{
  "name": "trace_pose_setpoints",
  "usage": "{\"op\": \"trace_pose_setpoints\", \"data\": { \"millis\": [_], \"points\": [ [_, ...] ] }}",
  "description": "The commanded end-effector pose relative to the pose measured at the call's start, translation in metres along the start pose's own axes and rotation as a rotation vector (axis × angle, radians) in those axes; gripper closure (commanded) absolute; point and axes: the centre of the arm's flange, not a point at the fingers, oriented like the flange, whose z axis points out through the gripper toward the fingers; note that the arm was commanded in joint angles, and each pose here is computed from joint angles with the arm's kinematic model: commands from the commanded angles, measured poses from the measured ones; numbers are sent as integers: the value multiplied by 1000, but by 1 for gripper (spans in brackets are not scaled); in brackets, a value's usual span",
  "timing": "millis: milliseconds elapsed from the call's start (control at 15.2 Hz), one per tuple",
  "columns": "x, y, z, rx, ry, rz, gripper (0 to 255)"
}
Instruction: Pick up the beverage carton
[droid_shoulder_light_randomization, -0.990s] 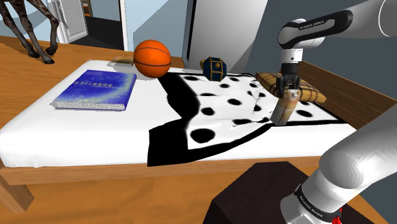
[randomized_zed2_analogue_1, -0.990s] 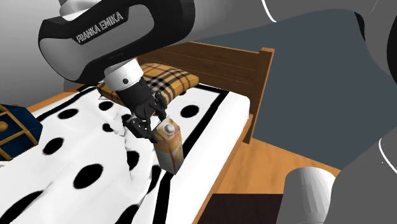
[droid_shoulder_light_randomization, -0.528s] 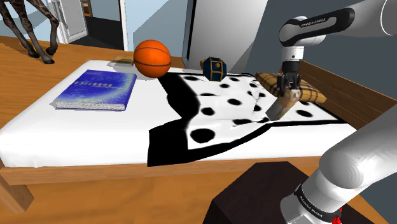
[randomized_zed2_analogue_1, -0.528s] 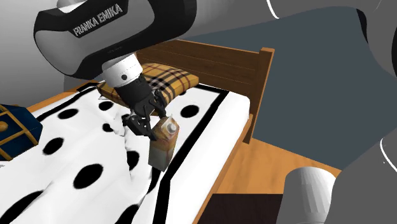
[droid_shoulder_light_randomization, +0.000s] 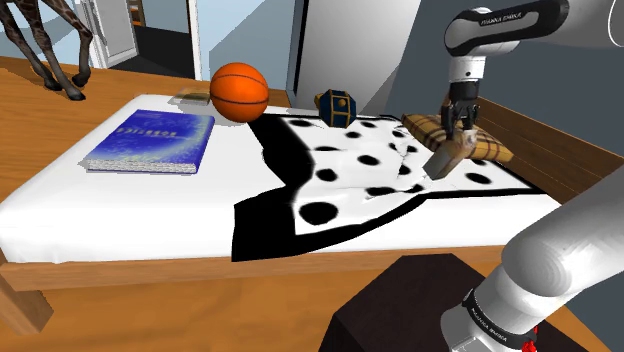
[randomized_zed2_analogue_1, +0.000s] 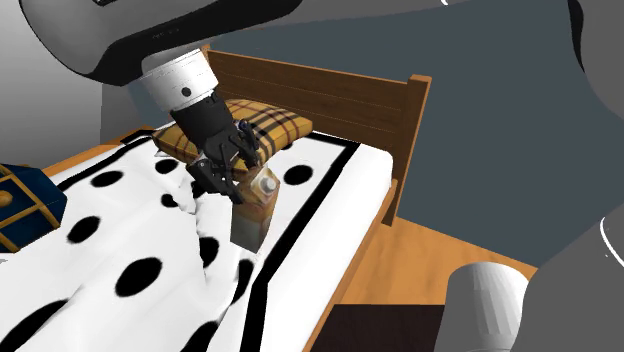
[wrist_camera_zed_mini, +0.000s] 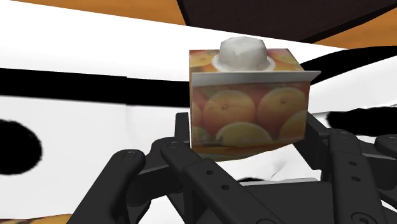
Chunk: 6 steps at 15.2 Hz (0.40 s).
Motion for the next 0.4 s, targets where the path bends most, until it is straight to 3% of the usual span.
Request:
{"op": "trace_pose_setpoints", "data": {
  "millis": [0, 330],
  "points": [
    [-5, 1, -10, 0, 0, 0, 255],
    [-11, 2, -26, 0, 0, 0, 255]
  ]
}}
